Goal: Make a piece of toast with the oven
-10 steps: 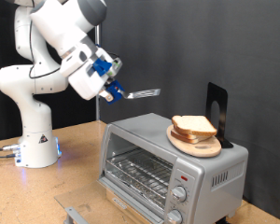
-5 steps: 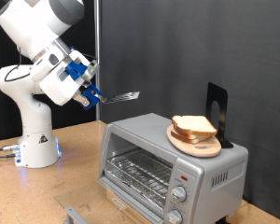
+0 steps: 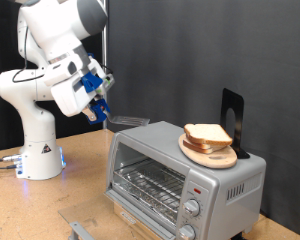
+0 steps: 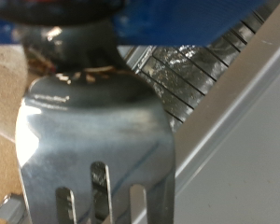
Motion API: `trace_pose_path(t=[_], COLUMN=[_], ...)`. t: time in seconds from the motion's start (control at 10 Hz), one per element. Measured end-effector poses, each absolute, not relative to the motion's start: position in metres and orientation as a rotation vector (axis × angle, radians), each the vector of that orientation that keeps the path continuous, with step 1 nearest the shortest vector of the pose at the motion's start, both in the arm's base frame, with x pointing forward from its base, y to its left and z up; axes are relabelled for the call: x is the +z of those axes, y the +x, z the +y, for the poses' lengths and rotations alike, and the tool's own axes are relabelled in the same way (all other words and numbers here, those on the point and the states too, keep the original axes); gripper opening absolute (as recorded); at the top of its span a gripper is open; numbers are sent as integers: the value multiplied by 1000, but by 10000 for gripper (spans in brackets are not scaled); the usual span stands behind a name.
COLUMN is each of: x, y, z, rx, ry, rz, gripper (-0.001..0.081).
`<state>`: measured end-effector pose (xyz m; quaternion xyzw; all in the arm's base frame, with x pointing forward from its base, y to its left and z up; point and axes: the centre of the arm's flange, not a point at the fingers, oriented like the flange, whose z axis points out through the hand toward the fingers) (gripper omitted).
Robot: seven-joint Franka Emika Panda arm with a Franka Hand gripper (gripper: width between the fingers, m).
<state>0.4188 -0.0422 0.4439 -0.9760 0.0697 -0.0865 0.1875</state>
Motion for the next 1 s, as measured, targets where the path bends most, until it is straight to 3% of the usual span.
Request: trace_pose_path(t=[0.5, 1.0], x=[436, 446], y=[433, 444], z=[-39, -1], rx=[-154, -108], ry=[-2790, -2789], rz=[177, 305], gripper=[391, 391])
